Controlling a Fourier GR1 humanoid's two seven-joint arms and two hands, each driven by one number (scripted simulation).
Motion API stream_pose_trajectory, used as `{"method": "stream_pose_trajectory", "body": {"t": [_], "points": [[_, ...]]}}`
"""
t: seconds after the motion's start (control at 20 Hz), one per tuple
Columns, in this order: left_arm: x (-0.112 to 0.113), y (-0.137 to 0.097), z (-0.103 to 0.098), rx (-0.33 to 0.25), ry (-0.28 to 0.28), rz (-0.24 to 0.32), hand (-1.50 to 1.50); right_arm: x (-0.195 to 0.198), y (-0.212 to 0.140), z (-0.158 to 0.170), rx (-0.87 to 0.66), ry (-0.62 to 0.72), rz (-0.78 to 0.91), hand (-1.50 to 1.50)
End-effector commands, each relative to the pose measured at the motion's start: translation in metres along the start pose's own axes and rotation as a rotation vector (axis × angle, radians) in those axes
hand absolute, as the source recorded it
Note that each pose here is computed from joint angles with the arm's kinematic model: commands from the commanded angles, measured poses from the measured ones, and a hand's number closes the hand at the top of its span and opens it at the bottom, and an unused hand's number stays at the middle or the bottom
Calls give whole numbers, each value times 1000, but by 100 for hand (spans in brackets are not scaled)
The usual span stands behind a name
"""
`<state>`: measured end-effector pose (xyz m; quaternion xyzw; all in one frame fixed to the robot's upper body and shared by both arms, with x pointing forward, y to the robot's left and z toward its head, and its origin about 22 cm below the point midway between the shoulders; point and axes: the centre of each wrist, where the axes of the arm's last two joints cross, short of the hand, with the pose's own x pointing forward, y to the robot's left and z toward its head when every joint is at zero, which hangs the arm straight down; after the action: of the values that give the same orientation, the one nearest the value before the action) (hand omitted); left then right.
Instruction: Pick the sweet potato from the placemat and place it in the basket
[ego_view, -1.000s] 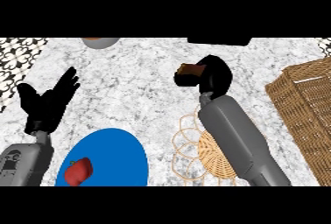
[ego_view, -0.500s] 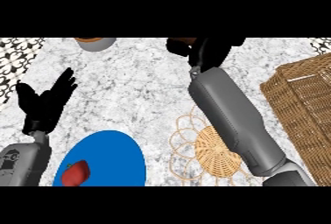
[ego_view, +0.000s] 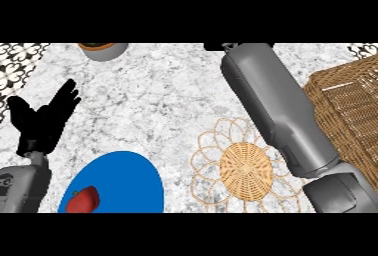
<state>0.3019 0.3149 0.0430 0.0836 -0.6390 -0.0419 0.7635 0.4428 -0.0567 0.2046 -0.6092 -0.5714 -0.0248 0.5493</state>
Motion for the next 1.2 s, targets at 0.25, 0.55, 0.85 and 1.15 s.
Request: {"method": "stream_pose_trajectory", "body": {"t": [0.25,0.55,0.85,1.15], "points": [[-6,-5,2,-1,2,5,0,8,-28,-62,-165,226,38,150],[-13,-6,9,19,12,12,0,-25,-34,-104,-252,292,164,150],[-14,-9,18,38,5,12,0,-87,-37,-137,-290,356,215,150],[14,24,6,60,20,0,0,-126,-38,-134,-252,341,276,150]]}}
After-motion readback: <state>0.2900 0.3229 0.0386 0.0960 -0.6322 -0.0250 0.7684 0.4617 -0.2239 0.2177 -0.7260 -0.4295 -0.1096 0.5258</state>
